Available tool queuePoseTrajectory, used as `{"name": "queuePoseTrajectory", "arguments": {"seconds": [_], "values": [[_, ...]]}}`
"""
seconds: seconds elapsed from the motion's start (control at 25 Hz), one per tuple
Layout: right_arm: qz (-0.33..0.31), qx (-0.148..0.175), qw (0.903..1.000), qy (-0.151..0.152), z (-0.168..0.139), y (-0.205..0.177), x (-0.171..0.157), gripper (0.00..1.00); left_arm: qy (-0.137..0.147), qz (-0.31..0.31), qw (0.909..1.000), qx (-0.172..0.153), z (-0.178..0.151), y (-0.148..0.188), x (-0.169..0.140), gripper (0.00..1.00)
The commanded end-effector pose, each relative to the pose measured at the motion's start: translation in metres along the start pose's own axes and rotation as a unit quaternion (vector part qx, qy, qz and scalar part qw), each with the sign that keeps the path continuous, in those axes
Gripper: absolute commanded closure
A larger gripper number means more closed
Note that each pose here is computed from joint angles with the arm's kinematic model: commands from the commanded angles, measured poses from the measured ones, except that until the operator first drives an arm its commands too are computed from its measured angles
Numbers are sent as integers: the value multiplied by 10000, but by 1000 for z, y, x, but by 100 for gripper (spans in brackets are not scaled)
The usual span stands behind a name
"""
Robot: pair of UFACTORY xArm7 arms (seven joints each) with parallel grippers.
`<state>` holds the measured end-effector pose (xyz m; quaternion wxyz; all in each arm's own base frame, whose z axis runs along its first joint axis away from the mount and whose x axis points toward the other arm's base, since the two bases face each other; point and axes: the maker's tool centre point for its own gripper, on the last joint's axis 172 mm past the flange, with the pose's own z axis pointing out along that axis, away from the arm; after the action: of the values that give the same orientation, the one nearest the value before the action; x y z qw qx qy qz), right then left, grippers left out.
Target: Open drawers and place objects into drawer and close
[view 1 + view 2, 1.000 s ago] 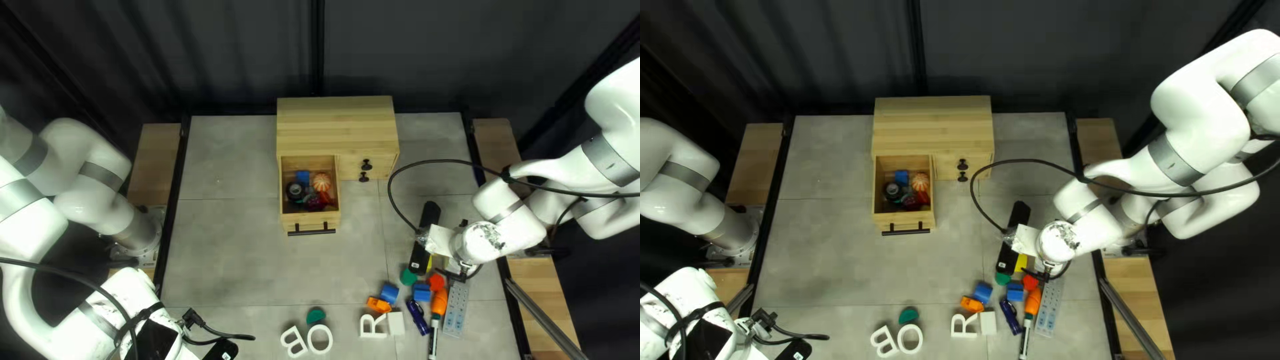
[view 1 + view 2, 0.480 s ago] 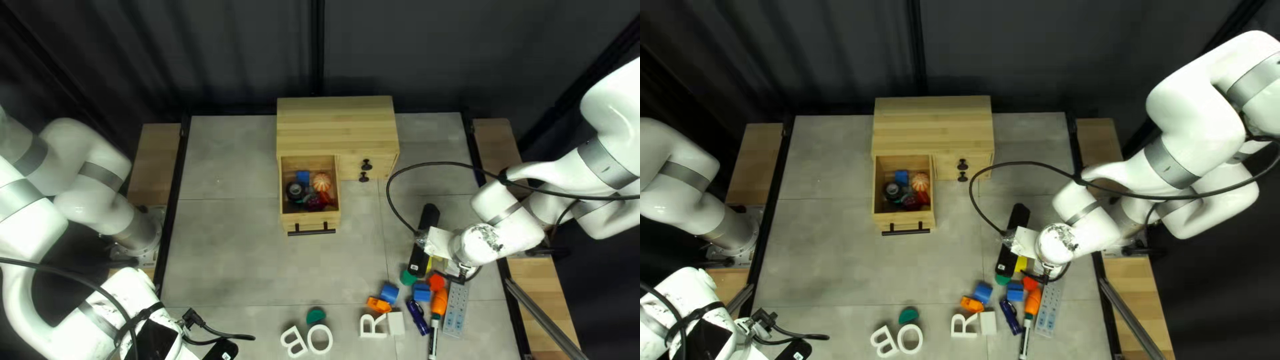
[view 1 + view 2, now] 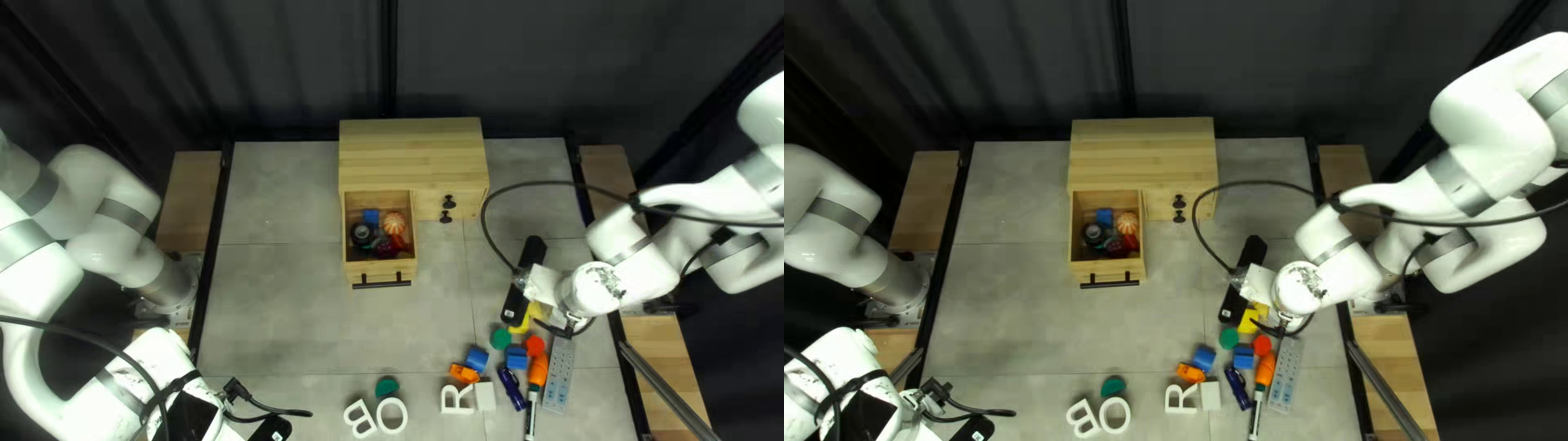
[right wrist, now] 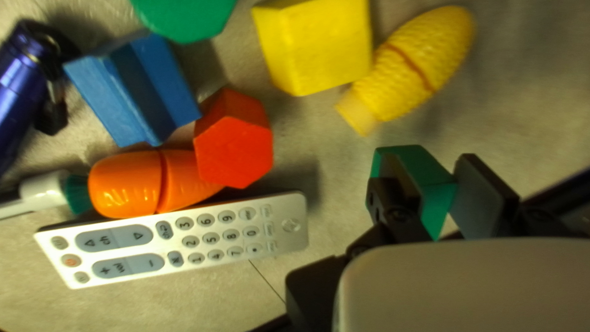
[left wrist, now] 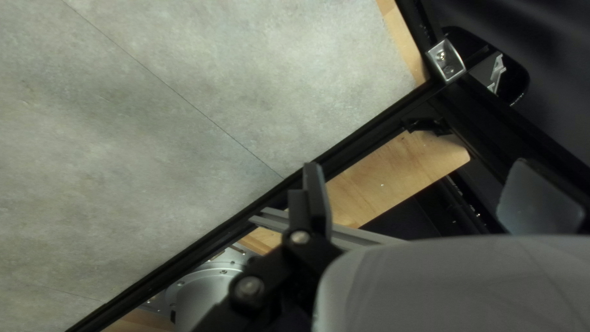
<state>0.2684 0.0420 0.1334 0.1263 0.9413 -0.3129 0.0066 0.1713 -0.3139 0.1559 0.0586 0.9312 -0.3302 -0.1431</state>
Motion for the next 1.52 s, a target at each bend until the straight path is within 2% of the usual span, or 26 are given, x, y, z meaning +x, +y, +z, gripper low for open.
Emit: {"name": "queuePoseTrajectory", "arguments": {"seconds": [0.04, 0.44, 0.6, 0.84, 1.0, 1.04, 1.08, 1.12, 1.16, 1.36, 1.52], "values": [[578, 204, 9967, 541, -35, 4, 55, 100, 0, 0, 10000, 0, 0, 0, 0, 0], [596, 507, 9890, 1259, -65, -32, 203, 100, 0, 0, 10000, 0, 0, 0, 0, 0], [581, 587, 9857, 1472, -74, -49, 250, 100, 0, 0, 10000, 0, 0, 0, 0, 0], [636, 864, 9795, 1704, -82, -60, 287, 100, 0, 0, 10000, 0, 0, 0, 0, 0], [615, 944, 9783, 1738, -83, -74, 307, 98, 0, 0, 10000, 0, 0, 0, 0, 0], [606, 947, 9783, 1738, -83, -76, 309, 92, 0, 0, 10000, 0, 0, 0, 0, 0], [602, 946, 9784, 1735, -83, -78, 311, 58, 0, 0, 10000, 0, 0, 0, 0, 0], [595, 944, 9787, 1721, -85, -80, 314, 14, 0, 0, 10000, 0, 0, 0, 0, 0], [597, 944, 9790, 1708, -86, -80, 314, 0, 0, 0, 10000, 0, 0, 0, 0, 0], [704, 939, 9800, 1604, -85, -71, 302, 0, 0, 0, 10000, 0, 0, 0, 0, 0], [861, 711, 9841, 1380, -79, -68, 262, 0, 0, 0, 10000, 0, 0, 0, 0, 0]]}}
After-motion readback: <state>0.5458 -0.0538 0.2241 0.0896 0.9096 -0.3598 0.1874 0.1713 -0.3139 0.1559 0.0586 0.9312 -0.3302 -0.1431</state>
